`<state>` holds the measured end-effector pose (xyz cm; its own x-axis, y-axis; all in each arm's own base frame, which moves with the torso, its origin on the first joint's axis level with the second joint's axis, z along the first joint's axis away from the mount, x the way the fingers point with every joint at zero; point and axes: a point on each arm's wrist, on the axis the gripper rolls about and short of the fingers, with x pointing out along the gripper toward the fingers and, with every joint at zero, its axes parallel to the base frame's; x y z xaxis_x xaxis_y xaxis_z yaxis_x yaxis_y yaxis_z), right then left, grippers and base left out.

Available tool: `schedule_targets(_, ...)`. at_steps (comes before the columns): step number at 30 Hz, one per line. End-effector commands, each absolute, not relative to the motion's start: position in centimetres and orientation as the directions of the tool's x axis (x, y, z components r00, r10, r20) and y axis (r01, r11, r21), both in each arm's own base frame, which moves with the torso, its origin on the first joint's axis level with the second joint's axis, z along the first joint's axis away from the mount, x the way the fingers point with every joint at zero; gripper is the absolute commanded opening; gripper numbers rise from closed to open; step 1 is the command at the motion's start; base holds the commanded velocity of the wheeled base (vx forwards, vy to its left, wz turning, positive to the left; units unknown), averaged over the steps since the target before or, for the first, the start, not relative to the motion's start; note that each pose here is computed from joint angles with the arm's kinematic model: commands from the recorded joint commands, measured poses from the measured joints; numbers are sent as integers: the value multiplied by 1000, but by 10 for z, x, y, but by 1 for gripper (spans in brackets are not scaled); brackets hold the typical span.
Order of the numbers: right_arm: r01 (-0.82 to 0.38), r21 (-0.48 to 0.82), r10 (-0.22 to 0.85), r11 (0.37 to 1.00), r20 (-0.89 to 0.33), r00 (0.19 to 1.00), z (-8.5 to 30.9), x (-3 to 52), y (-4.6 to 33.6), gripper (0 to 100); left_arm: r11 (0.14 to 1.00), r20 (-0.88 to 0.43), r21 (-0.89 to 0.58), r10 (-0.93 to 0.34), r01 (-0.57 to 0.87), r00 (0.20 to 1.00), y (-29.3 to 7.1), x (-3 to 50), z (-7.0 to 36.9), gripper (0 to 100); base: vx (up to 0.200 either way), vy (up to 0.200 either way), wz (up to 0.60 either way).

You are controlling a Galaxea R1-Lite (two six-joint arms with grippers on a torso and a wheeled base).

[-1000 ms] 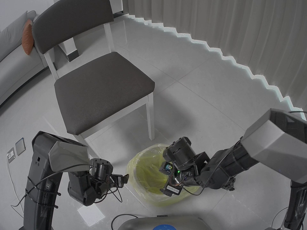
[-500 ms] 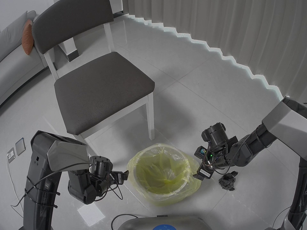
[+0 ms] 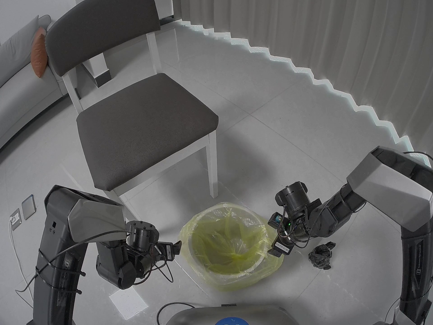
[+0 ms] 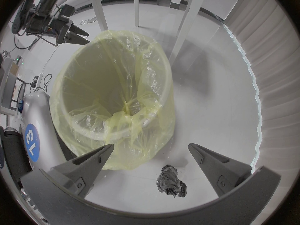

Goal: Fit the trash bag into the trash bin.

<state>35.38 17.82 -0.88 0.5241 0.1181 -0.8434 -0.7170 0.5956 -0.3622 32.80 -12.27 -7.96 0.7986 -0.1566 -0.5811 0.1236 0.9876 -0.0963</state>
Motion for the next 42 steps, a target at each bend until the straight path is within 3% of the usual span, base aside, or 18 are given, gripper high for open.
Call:
schedule_targets(1,-723,-353,98,594,-860,500,-33,364,180,100,988,-584,-96,-155,122,797,-122,328,-81,100,0,0,0)
schedule_targets(16,-680,-385,46,624,-851,523,-57,399,166,100,988,-582,-100,-154,118,798,-122,328,-80,100,0,0,0)
schedule_targets(23,-673,-406,-36,618,-870,492,-56,413,168,100,988,-581,-101,-155,118,799,-122,328,-80,100,0,0,0)
schedule_targets(35,-668,-402,-35,626,-871,491,-57,410,172,100,988,-584,-100,-155,119,797,-123,328,-80,100,0,0,0)
schedule_targets(42,-632,-425,-18,648,-838,545,-9,404,162,100,988,-587,-91,-154,125,794,-125,334,-79,100,0,0,0)
